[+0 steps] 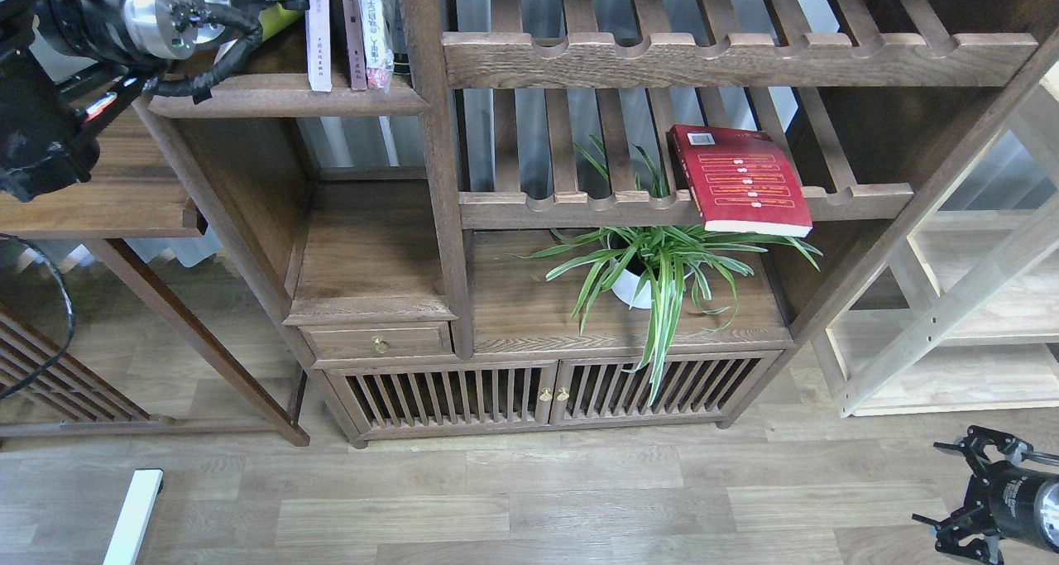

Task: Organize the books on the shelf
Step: 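Press the book upright beside the shelf books with the left gripper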

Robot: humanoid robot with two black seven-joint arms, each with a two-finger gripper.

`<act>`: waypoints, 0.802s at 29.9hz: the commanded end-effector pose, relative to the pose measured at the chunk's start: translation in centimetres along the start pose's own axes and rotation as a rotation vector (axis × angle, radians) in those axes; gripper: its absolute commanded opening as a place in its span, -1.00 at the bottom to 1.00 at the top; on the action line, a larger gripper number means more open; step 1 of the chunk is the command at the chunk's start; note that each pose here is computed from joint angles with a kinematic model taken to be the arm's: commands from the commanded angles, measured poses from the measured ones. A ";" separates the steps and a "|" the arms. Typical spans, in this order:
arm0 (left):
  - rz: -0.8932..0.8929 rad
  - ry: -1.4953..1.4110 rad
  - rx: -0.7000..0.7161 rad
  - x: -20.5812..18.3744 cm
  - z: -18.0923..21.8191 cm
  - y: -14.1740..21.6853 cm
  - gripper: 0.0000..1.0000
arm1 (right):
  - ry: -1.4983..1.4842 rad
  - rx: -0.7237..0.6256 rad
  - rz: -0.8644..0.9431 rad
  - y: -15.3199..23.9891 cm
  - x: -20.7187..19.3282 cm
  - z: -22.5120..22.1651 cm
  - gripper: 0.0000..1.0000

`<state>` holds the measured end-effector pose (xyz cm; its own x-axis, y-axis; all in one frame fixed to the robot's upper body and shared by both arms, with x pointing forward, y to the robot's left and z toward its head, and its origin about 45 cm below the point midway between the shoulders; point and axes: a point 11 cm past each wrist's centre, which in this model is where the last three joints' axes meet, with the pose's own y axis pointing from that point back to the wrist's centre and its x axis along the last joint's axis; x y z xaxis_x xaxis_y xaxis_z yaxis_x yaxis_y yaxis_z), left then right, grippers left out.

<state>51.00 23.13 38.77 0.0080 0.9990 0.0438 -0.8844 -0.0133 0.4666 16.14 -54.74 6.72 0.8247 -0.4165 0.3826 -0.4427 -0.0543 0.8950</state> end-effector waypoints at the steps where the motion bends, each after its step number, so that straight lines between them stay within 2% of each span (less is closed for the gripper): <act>1: -0.016 0.016 -0.026 -0.3 1.4 0.6 -1.00 | 0.001 0.001 0.001 0.0 0.1 0.0 1.00; 10: -0.058 0.073 -0.081 -1.1 4.5 2.1 -1.00 | -0.001 0.001 0.000 -0.1 0.0 -0.1 1.00; 24: -0.077 0.057 -0.087 -1.2 4.6 2.8 -1.00 | -0.001 0.002 -0.005 -0.1 -0.2 -0.1 1.00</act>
<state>50.74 22.02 44.23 0.0441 0.9983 -0.0382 -0.9211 0.0555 0.3855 16.09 -54.64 6.63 0.8253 -0.4176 0.3800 -0.4412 -0.0570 0.8956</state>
